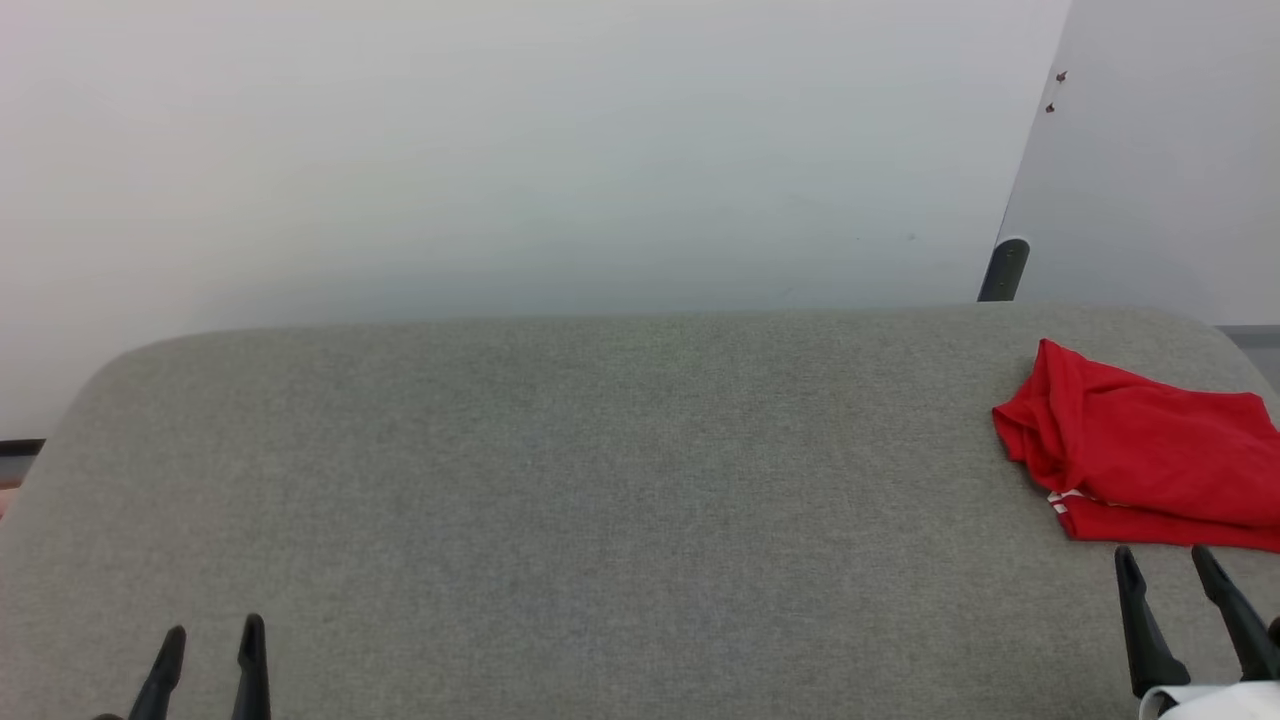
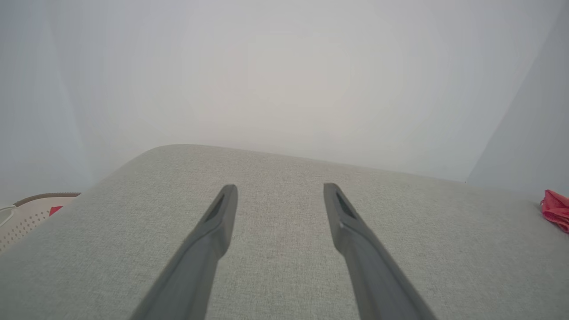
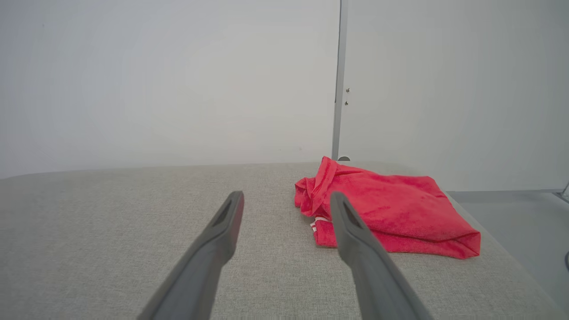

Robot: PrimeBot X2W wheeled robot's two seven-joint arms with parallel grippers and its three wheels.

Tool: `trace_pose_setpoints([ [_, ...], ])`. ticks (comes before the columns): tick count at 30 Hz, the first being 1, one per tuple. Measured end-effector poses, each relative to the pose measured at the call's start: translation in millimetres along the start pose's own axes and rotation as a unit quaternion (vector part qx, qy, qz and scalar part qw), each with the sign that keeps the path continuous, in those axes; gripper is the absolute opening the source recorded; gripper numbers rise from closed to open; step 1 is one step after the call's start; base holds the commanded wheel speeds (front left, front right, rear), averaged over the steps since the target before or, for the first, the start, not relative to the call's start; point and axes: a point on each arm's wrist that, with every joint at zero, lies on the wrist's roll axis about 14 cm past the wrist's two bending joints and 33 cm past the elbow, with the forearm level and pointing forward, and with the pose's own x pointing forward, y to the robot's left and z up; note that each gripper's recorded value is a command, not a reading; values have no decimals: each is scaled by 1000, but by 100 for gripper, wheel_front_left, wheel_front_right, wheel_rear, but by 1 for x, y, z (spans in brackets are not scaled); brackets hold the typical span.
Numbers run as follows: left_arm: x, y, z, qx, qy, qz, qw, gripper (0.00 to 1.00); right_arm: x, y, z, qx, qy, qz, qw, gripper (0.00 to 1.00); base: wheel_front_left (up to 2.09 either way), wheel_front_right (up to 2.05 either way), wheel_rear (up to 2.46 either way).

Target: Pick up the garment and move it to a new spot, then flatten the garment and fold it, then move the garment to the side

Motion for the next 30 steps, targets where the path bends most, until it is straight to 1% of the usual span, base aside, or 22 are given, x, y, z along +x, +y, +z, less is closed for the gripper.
trace_pose_setpoints([
  [10,0,-3,0,1,2,-7,1000,100,-15,0,-5,12,8,-15,1000,100,0,0,0],
  [26,-1,-6,-1,8,6,-16,1000,100,-17,5,-10,17,17,-13,1000,100,0,0,0],
  [27,-1,-5,-2,11,6,-15,1000,0,-17,6,-11,17,18,-13,1000,0,0,0,0],
  [30,-5,-6,-14,-1,23,-8,1000,0,-21,7,-22,25,34,-17,999,0,0,0,0],
])
